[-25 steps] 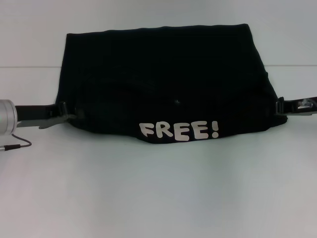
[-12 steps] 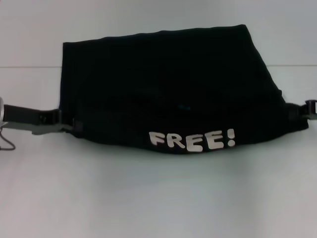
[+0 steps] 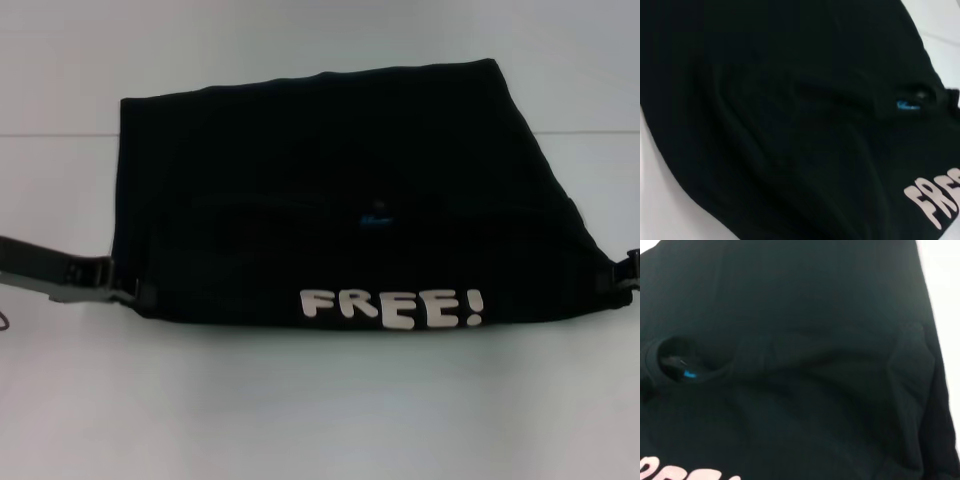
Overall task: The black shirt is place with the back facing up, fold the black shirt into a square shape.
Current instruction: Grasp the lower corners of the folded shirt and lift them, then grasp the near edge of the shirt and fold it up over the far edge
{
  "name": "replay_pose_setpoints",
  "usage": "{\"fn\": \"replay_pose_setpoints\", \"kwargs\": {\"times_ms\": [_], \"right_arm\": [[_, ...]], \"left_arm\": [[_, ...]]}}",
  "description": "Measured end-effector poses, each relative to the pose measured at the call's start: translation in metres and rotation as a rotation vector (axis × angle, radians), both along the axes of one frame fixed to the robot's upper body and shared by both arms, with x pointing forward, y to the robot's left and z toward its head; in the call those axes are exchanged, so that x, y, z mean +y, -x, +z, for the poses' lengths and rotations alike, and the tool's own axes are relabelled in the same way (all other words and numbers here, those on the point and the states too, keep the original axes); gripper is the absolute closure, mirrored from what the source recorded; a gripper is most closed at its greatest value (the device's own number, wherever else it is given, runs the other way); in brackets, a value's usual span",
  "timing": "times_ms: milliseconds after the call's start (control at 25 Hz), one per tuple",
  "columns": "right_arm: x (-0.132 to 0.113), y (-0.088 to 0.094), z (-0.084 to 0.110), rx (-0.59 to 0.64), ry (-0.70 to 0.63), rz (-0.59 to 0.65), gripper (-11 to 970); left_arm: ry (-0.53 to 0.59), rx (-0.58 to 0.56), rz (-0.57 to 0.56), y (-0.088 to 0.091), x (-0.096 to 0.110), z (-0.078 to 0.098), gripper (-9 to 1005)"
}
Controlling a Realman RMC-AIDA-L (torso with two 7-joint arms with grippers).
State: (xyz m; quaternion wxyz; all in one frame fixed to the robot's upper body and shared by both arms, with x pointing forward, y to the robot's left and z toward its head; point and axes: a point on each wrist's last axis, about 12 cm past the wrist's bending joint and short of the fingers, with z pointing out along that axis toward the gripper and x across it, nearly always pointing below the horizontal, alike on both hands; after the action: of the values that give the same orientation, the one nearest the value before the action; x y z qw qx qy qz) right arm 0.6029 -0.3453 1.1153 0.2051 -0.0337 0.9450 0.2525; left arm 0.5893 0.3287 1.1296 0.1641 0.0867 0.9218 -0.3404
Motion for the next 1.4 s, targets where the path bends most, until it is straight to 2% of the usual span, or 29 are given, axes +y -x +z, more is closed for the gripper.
{"fn": "replay_pose_setpoints", "kwargs": {"times_ms": [280, 560, 760, 960, 1120, 1400], "right_arm": [[-0.007, 0.018, -0.002, 0.096, -0.037, 0.026, 875], [-0.008, 0.052, -0.010, 0.240, -0.038, 0.048, 868], [-0.006, 0.075, -0.008, 0.278, -0.017, 0.033, 863], [-0.008, 0.095, -0.007, 0.324, -0.052, 0.031, 857], [-0.013, 0.104, -0.008, 0.346, -0.080, 0.018, 853], [-0.015, 0.109, -0.004, 0.368, -0.107, 0.034, 845]], "left_arm": [[-0.027, 0.071, -0.123, 0.018, 0.002, -0.002, 876], [-0.051, 0.131, -0.187, 0.032, 0.006, -0.007, 872], [-0.052, 0.154, -0.228, 0.036, 0.002, -0.007, 869], [-0.049, 0.219, -0.277, 0.050, 0.000, -0.011, 866], [-0.039, 0.236, -0.278, 0.060, 0.003, -0.009, 864], [-0.036, 0.271, -0.328, 0.062, -0.001, -0.005, 859]]}}
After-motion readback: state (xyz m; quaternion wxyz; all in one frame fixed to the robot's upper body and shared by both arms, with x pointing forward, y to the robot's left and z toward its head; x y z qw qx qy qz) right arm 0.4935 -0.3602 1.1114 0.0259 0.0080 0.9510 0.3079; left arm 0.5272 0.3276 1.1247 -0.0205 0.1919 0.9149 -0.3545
